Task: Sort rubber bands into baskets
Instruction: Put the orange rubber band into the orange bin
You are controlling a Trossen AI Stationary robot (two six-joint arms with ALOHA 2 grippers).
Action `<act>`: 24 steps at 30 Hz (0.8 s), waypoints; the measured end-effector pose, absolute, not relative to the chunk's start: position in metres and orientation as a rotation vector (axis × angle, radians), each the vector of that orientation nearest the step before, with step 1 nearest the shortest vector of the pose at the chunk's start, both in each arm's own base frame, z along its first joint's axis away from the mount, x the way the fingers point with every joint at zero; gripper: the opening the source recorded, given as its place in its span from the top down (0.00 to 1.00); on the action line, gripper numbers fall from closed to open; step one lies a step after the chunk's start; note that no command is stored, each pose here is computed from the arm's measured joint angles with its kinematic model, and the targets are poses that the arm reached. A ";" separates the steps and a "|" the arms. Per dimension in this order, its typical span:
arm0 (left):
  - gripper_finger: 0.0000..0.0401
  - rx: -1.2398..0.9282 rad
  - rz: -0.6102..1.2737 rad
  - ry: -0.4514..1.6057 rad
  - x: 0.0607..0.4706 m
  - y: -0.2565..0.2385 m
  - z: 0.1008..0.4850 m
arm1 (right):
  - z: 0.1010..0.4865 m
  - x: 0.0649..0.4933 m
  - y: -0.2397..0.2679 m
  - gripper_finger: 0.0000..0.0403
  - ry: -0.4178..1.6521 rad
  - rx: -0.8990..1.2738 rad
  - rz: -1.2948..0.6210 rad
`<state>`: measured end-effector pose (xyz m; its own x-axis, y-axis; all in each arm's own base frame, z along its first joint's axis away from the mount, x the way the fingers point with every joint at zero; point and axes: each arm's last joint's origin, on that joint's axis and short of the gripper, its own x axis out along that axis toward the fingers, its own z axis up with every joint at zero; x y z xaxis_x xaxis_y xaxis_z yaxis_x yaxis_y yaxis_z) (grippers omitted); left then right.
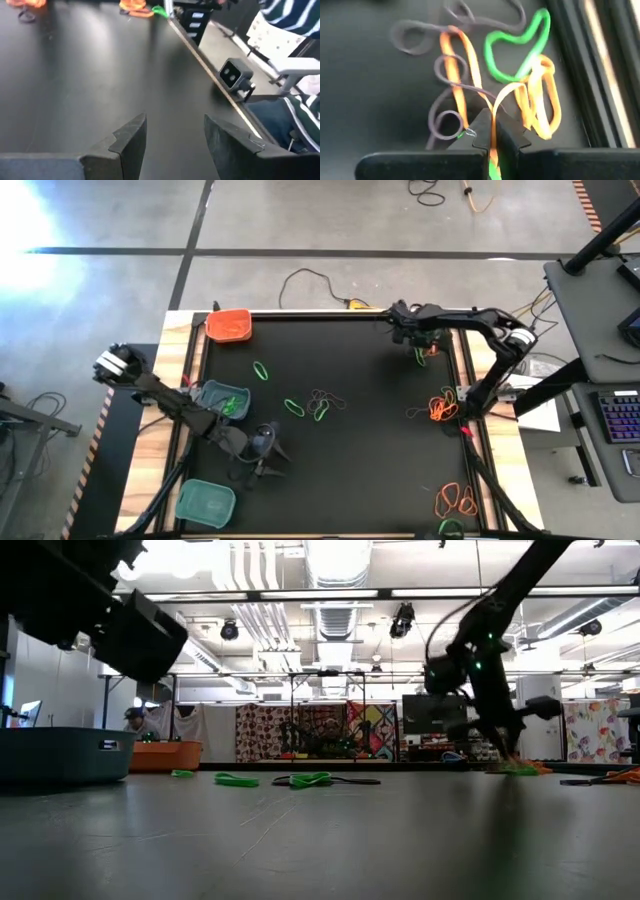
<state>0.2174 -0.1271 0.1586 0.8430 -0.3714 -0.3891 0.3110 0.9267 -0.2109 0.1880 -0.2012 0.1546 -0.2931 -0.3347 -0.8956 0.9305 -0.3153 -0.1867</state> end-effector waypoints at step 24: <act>0.61 0.389 0.816 0.274 0.186 -0.070 0.185 | 0.169 0.419 -0.167 0.98 0.738 0.512 -0.842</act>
